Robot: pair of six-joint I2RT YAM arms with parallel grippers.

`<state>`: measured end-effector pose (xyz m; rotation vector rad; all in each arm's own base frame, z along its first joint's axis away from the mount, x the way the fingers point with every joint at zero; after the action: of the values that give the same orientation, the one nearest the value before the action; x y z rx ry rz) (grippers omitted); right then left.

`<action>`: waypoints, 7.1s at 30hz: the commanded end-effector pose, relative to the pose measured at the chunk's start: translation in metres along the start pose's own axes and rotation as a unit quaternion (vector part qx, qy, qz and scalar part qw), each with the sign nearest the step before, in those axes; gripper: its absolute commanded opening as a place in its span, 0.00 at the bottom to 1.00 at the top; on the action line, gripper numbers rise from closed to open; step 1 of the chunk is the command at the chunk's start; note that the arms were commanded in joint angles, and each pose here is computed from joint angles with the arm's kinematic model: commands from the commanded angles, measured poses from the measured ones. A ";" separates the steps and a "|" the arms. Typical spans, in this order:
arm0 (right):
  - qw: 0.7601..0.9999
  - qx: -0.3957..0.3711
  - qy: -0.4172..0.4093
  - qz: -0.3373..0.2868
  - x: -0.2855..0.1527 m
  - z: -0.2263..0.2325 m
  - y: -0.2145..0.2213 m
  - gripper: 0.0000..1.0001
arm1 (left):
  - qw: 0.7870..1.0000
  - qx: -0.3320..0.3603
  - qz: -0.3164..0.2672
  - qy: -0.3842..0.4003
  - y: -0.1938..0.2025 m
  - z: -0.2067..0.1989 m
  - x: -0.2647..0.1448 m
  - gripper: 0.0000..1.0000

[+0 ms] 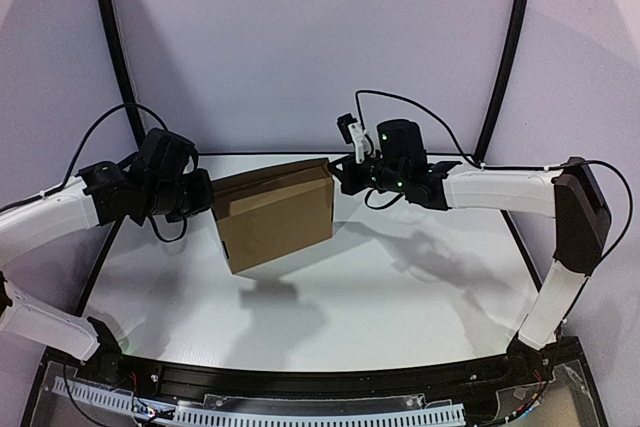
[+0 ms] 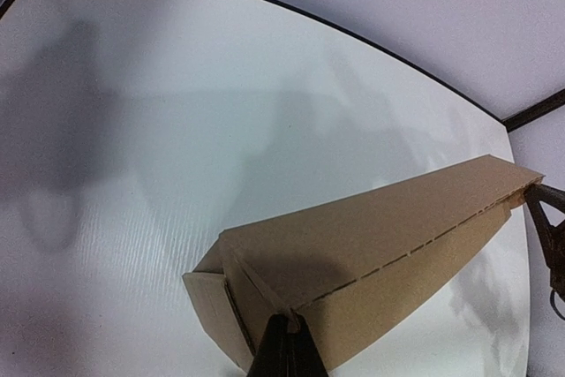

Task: Fold the paper box

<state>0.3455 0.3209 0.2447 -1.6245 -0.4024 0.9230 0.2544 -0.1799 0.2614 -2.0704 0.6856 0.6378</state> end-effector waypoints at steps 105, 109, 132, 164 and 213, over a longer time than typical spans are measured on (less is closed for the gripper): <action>0.969 0.131 -0.069 0.199 0.034 0.015 0.046 0.98 | 0.985 -0.130 0.097 -0.059 0.073 0.092 0.016 0.99; 0.968 0.136 -0.070 0.200 0.035 0.016 0.057 0.98 | 0.983 -0.153 0.089 -0.046 0.082 0.108 0.011 0.99; 0.976 0.141 -0.083 0.147 0.048 0.019 0.098 0.98 | 0.971 -0.234 0.049 0.020 0.113 0.154 0.022 0.39; 0.959 0.177 -0.206 0.078 0.003 0.014 -0.022 0.97 | 0.984 -0.168 0.031 0.040 0.062 0.099 -0.015 0.77; 0.976 0.216 -0.007 -0.003 -0.094 -0.138 -0.039 0.98 | 0.971 -0.086 -0.169 -0.145 -0.091 0.080 -0.062 0.99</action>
<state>0.3752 0.2521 0.3576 -1.2990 -0.4181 1.0793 0.2474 -0.0941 0.3452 -2.2963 0.2031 0.5529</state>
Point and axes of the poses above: each gripper's point midway between its finger pads, its own x axis out along the fingers, its own z axis along the line the jaws close on, y = z × x, the point moved 7 cm from there along -x, back along the fingers, and after that the axes turned 10 degrees about -x, right-handed, at the moved point
